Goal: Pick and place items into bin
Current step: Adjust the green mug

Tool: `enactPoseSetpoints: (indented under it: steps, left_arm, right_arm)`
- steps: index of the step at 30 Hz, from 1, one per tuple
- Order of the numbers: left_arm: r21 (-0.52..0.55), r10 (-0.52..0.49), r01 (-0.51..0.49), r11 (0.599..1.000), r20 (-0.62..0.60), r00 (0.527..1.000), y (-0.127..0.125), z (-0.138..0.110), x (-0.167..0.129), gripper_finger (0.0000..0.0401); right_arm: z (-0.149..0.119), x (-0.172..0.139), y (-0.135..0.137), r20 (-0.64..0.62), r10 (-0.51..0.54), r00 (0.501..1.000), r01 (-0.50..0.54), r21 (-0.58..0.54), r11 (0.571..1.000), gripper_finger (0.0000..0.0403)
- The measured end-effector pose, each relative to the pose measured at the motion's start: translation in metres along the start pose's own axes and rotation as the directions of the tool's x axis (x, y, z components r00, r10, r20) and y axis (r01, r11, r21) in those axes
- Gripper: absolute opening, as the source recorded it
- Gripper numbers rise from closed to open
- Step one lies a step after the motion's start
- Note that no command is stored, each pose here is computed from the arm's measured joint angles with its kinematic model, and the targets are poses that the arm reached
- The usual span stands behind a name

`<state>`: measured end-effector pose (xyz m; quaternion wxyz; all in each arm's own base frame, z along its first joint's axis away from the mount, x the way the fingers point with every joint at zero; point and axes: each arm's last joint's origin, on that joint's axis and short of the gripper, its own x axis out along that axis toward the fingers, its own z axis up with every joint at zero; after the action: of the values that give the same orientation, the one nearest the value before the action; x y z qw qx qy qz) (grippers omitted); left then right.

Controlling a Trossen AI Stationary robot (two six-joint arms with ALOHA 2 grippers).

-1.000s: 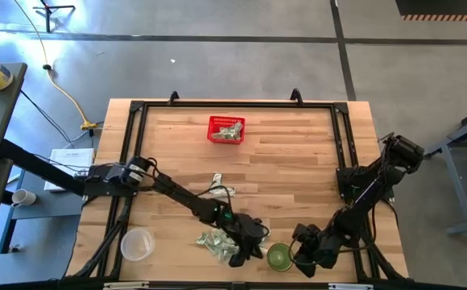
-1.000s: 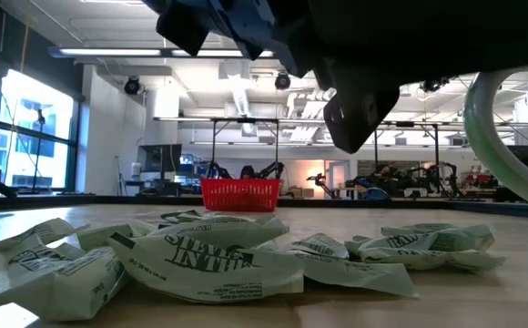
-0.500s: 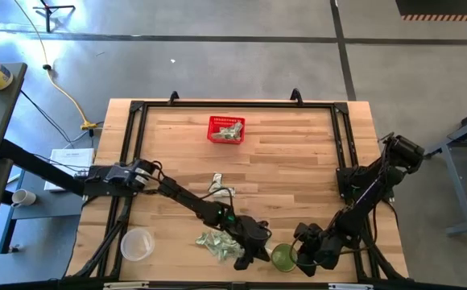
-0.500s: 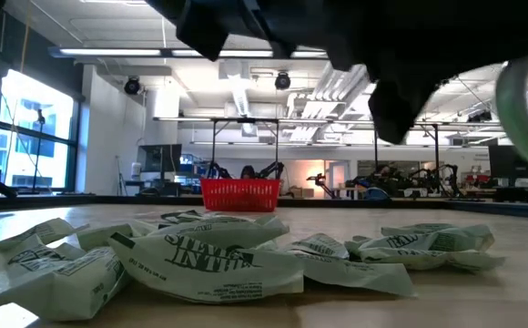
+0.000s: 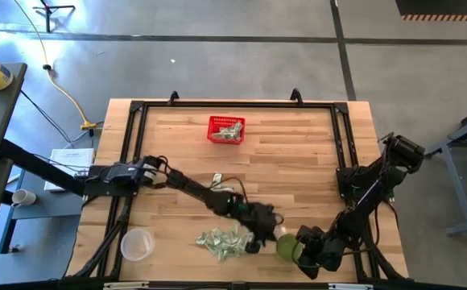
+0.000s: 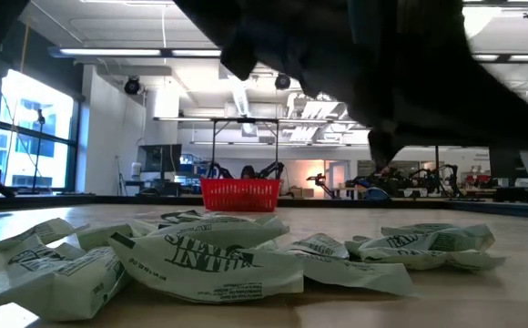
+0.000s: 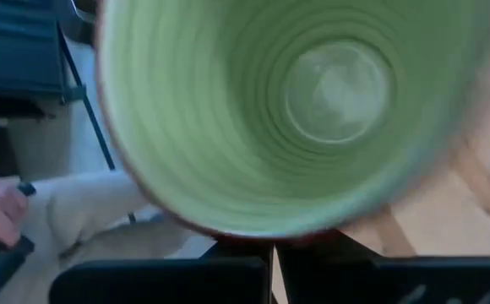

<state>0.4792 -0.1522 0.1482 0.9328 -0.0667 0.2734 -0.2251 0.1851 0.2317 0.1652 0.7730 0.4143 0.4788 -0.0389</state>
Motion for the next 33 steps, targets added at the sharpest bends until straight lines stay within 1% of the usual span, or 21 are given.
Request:
enactPoseSetpoints:
  steps: [3,6,9,11,13,17,21,27,31,33]
  left_arm:
    - [-0.017,0.041,-0.041,0.999,-0.003,0.999,0.014,0.001,-0.003,0.0053]
    - [-0.027,0.064,-0.064,0.998,0.008,0.998,0.026,0.003,-0.006,0.0053]
    - [-0.051,0.072,-0.071,0.996,0.014,0.997,0.037,0.005,-0.009,0.0053]
    - [-0.073,0.061,-0.059,0.996,0.018,0.998,0.038,0.006,-0.009,0.0053]
    - [-0.076,0.048,-0.047,0.996,0.016,0.999,0.036,0.005,-0.009,0.0053]
    - [-0.035,-0.006,0.006,0.999,0.005,1.0,0.015,0.002,-0.003,0.0053]
    - [-0.017,-0.032,0.032,0.999,-0.004,0.999,0.0,0.0,0.0,0.0053]
    - [-0.022,-0.014,0.014,1.0,-0.002,1.0,0.004,0.0,-0.001,0.0053]
    - [-0.039,0.041,-0.041,0.998,-0.016,0.999,0.014,0.0,-0.003,0.0053]
    - [-0.051,0.041,-0.043,0.998,-0.037,0.998,0.019,-0.002,-0.004,0.0053]
  right_arm:
    - [0.004,0.0,0.0,0.034,-0.002,0.999,0.002,0.002,1.0,0.0004]
    - [0.005,0.0,-0.003,0.046,-0.035,0.998,0.035,-0.004,0.999,0.0001]
    - [0.007,0.0,-0.008,0.049,-0.086,0.995,0.087,-0.01,0.996,0.0003]
    - [0.007,0.0,-0.01,0.041,-0.101,0.994,0.102,-0.011,0.995,0.0005]
    - [0.007,0.0,-0.01,0.037,-0.105,0.994,0.106,-0.013,0.994,0.0006]
    - [0.007,0.0,-0.01,0.035,-0.106,0.994,0.107,-0.014,0.994,0.0005]
    - [0.007,0.0,-0.011,0.036,-0.117,0.992,0.118,-0.016,0.993,0.0003]
    - [0.007,0.0,-0.011,0.029,-0.117,0.993,0.117,-0.017,0.993,0.0006]
    - [0.006,0.0,-0.011,0.02,-0.117,0.993,0.117,-0.016,0.993,0.0005]
    - [0.003,0.0,-0.011,0.006,-0.114,0.993,0.114,-0.02,0.993,0.0005]
